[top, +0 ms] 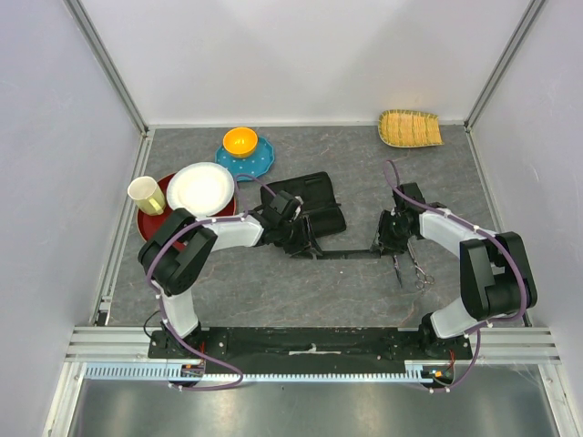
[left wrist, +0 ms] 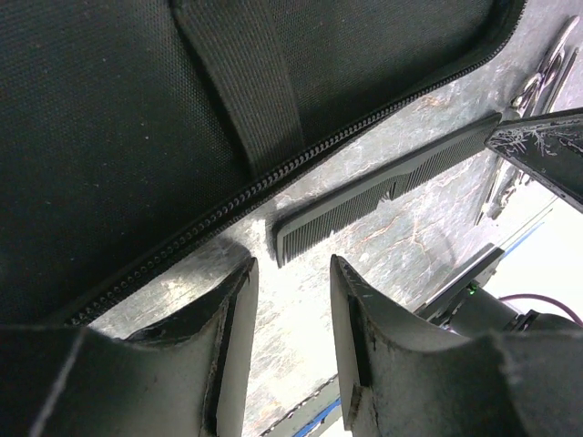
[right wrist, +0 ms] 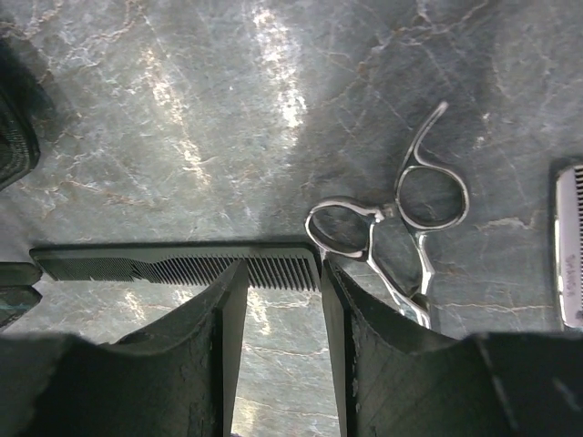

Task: Sort the hair-cutting tools

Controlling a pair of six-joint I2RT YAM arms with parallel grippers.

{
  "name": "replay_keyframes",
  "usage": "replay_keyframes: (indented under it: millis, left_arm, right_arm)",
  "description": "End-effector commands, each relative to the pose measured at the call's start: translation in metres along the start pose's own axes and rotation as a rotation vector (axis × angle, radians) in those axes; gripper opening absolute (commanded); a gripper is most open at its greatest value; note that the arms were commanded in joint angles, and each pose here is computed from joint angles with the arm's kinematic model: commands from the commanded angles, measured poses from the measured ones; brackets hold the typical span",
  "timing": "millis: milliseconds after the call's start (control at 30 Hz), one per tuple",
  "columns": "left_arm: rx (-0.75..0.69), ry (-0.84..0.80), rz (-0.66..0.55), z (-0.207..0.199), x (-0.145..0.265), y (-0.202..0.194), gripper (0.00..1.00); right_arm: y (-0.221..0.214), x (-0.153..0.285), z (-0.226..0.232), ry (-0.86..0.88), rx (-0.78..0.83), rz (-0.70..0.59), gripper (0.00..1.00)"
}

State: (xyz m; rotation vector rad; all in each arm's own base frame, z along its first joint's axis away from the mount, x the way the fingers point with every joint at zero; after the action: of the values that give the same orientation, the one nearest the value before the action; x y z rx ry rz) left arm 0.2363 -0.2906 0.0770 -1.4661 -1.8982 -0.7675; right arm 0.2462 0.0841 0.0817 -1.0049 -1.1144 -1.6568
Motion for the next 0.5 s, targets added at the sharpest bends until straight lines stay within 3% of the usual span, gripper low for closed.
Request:
replay_keyframes:
  millis: [0, 233, 467]
  left_arm:
    - [0.016, -0.006, -0.003, -0.0072, -0.0035, 0.0048, 0.44]
    - [0.012, 0.007, 0.003, -0.0049, -0.0067, 0.0051, 0.36]
    - [0.004, 0.033, 0.008, -0.0008, -0.0088, 0.0044, 0.19]
  right_arm:
    - [-0.0167, -0.0203, -0.0081, -0.001, 0.009, 0.064, 0.45]
    - [-0.0195, -0.0223, -0.0082, 0.006, 0.008, 0.071, 0.43]
    - [-0.0182, -0.0199, -0.006, 0.019, 0.006, 0.064, 0.43]
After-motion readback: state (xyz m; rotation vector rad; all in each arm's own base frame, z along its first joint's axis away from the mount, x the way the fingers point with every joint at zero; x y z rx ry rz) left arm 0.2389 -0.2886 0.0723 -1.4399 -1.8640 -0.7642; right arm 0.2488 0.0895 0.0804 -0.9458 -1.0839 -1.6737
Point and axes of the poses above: each gripper's point midway between its finger pads, its own x axis back along the fingers, its own z axis along the line the jaws close on, y = z × x, the point moved 7 cm from there along x, back along the fingers, and after that the axes turned 6 degrees about x, right-handed, at the moved point
